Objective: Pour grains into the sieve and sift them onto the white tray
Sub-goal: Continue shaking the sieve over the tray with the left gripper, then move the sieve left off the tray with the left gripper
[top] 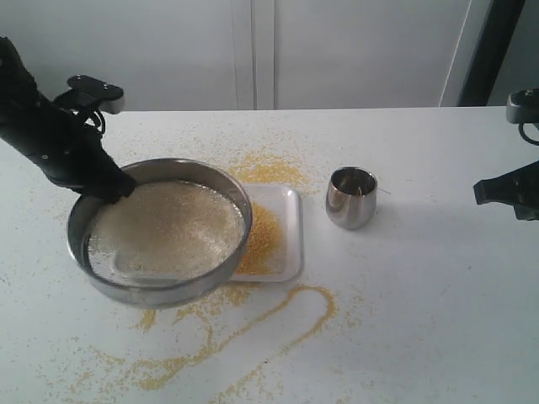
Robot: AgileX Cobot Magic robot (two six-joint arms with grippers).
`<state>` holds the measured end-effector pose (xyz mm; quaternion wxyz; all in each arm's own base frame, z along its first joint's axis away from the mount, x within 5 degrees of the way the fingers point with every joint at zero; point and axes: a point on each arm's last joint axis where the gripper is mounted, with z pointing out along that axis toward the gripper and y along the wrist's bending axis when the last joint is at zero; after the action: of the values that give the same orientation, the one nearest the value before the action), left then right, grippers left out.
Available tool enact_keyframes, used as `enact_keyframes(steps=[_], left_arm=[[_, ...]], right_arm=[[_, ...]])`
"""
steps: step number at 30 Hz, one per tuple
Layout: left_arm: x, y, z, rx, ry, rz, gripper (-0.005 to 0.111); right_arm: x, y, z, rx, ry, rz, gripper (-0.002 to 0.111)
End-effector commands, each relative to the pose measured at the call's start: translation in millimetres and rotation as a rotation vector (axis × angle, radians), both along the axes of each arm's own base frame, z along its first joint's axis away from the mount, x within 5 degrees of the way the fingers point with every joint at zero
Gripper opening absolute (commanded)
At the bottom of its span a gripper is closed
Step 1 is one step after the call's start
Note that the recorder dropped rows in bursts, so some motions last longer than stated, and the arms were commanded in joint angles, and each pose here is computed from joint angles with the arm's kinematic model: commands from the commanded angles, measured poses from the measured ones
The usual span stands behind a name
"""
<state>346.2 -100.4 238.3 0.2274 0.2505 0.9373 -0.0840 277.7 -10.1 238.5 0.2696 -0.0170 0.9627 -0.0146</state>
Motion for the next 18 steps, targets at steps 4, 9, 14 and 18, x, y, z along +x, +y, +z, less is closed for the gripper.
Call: enact_keyframes(steps=[4, 9, 14, 18], left_arm=[[1.7, 36.1, 18.0, -0.102, 0.02, 0.251, 0.0], [-4.3, 55.9, 28.5, -0.104, 0.031, 0.292, 0.0], [-10.2, 86.7, 28.9, -0.107, 0.06, 0.379, 0.0], [-18.0, 110.5, 14.8, -0.104, 0.061, 0.465, 0.0]], right_arm=[[-0.7, -1.2, 0.9, 0.0, -0.014, -0.005, 0.0], [-0.7, -1.2, 0.9, 0.0, -0.014, -0.005, 0.0], [-0.7, -1.2, 0.9, 0.0, -0.014, -0.005, 0.0], [-0.7, -1.2, 0.9, 0.0, -0.014, -0.005, 0.0]])
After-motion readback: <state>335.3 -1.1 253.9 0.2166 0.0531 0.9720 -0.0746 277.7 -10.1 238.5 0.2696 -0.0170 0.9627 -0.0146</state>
